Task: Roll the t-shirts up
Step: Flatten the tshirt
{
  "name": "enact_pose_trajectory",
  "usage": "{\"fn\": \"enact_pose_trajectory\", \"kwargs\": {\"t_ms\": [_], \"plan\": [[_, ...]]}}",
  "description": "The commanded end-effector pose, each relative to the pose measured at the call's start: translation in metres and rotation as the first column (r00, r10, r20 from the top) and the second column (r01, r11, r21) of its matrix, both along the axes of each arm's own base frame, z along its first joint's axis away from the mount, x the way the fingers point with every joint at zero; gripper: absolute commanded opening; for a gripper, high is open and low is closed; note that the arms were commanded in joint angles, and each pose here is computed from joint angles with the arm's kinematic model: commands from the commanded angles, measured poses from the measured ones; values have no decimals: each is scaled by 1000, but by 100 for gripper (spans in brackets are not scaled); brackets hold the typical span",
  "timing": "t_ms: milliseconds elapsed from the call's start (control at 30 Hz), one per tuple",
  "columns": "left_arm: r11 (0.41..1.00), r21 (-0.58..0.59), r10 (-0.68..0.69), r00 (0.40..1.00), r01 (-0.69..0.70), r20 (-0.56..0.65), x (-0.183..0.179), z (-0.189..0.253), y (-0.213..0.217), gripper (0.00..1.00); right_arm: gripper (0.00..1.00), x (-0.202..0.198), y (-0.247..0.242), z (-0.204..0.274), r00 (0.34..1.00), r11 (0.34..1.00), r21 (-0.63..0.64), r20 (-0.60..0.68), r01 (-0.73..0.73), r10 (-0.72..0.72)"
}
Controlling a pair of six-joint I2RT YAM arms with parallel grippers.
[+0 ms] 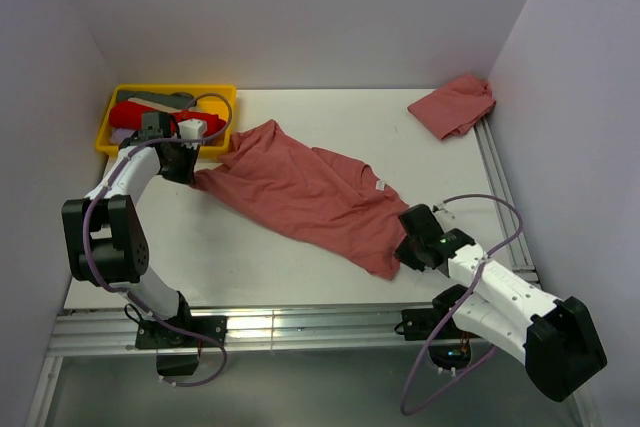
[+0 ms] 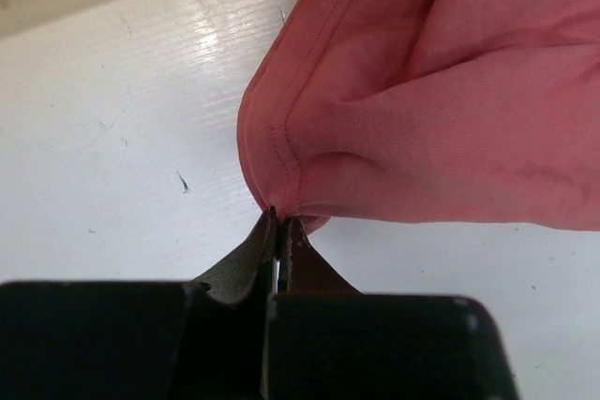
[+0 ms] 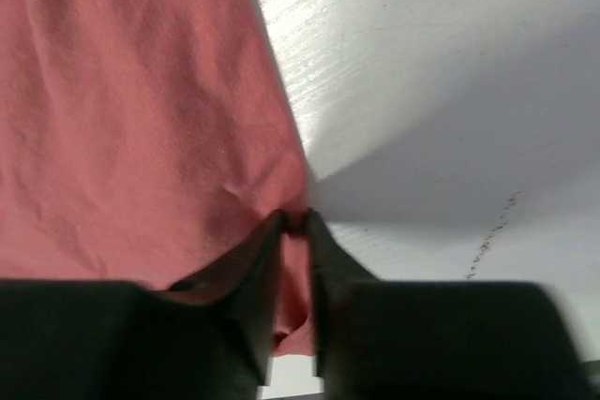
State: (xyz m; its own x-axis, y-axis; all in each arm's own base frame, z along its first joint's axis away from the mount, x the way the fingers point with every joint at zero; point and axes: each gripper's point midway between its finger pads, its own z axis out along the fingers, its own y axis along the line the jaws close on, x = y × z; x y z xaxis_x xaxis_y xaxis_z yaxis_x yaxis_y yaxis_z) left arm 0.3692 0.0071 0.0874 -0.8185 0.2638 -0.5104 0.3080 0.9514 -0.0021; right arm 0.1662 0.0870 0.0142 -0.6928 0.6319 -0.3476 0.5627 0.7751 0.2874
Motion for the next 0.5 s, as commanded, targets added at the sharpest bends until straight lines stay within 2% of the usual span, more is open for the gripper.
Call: {"fn": "enact_pose_trajectory", "kwargs": {"t_ms": [0, 133, 233, 400, 467], "plan": [[1000, -16, -25, 999, 25, 38, 7, 18, -3, 0, 19, 11, 7, 4, 999, 1000, 19, 42, -4, 3], [1000, -7, -25, 999, 25, 43, 7, 22, -2, 0, 1, 19, 6, 12, 998, 1000, 0, 64, -6, 6], [1000, 1, -28, 998, 28, 50, 6, 28, -1, 0, 0, 26, -1, 39, 994, 999, -33, 113, 3, 1], [999, 8, -36, 995, 35, 92, 5, 54, -1, 0, 0, 45, -16, 124, 961, 997, -67, 276, 39, -19], [999, 13, -39, 991, 38, 124, 7, 69, -1, 0, 0, 53, -23, 168, 928, 997, -59, 371, 56, -30]]}}
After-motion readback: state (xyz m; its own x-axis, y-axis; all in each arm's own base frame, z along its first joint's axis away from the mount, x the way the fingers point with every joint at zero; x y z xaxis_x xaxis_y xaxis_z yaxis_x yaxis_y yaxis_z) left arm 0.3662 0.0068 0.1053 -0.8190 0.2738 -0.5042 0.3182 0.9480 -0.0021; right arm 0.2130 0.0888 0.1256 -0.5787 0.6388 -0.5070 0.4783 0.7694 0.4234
